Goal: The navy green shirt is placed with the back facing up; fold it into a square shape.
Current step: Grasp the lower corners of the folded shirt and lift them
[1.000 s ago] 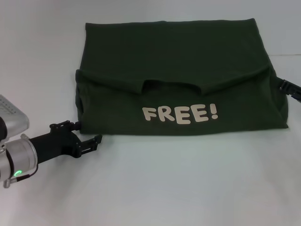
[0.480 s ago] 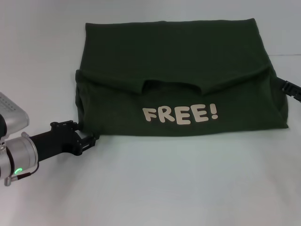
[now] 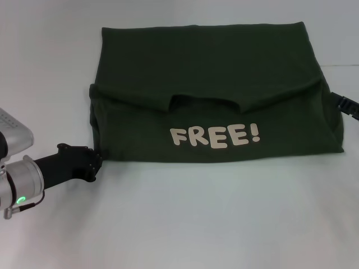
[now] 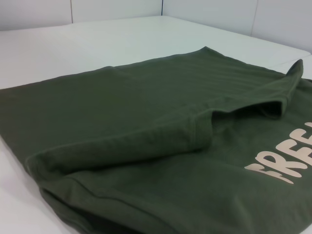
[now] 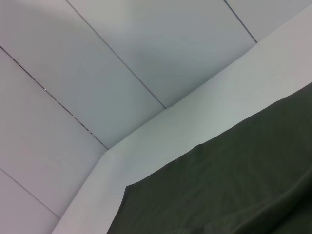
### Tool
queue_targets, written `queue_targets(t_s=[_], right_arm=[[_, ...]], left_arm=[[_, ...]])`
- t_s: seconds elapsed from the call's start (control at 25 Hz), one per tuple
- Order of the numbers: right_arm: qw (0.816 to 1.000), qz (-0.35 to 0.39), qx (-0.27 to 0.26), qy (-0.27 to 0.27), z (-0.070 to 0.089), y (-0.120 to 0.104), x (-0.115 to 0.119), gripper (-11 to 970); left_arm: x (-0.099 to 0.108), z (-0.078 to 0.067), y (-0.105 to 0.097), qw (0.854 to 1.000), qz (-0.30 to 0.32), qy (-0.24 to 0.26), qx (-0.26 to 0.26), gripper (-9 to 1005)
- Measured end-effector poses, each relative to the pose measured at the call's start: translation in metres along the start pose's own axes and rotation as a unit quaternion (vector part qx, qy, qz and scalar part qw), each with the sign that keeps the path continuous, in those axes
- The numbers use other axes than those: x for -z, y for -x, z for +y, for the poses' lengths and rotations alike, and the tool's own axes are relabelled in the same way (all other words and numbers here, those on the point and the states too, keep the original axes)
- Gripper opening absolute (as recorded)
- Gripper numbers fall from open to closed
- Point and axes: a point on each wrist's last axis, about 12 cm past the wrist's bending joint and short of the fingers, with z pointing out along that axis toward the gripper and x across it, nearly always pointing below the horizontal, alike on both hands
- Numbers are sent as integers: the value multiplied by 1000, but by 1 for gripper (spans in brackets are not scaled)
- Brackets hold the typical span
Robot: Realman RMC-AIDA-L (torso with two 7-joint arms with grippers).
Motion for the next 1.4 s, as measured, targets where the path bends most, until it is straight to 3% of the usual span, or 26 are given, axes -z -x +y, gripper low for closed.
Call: queue_targets(t_s=[0.08,0.44,0.64,0.88,1.4], right_arm=[[1000,0,0,0,0,1,0,729],[998,54,-4,-28,-9,5,5,728],[992,105,-22,-66,-18,14,10,728],[988,102,-20,-113,-24,29,11,729],[981,136,4,-141,-14,27,-27,729]], left_arm=[[0,0,0,1000,0,0,0,129],[7,0,6,1000,-10,-22,8,18],[10,-2,9,999,-16,-37,11,17],[9,-2,10,999,-17,-39,10,16],[8,0,13,999,-18,-35,14,18]])
